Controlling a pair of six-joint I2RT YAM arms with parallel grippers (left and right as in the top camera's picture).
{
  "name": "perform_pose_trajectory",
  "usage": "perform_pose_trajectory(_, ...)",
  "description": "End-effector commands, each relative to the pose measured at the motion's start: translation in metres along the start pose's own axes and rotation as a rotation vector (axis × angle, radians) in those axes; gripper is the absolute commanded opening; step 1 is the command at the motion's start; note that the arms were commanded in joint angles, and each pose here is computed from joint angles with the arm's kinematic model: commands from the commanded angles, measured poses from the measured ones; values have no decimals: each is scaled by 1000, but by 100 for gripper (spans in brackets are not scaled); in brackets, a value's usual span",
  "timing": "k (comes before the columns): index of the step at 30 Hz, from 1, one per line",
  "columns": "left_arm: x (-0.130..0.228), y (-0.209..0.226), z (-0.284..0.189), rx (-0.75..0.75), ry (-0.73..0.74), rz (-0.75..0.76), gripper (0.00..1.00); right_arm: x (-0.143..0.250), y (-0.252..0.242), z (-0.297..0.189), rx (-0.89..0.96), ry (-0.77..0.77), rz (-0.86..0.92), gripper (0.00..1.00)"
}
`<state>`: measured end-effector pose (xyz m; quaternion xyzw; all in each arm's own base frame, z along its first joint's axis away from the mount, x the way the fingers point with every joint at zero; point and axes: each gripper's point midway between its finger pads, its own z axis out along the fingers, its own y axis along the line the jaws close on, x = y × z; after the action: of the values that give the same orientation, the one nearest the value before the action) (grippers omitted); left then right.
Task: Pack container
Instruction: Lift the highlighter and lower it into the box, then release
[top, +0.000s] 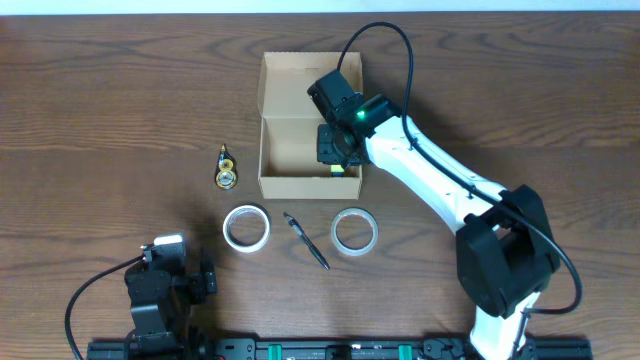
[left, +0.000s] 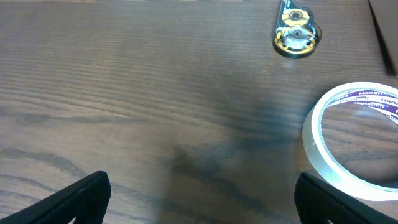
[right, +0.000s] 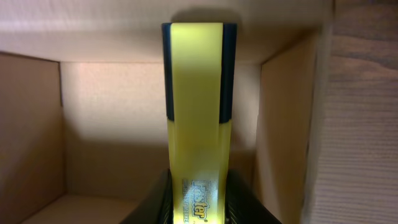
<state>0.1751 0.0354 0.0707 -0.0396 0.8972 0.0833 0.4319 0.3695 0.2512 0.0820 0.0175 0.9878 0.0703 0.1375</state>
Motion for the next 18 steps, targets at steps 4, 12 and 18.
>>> perform_pose_trajectory(4,14,2,5,-16,45,-11,95,2,0,8,23,11,5,8)
perform_pose_trajectory(12,14,2,5,-16,45,-11,95,12,1,7,34,40,-7,8)
perform_pose_trajectory(18,14,2,5,-16,45,-11,96,22,-1,6,49,76,9,9)
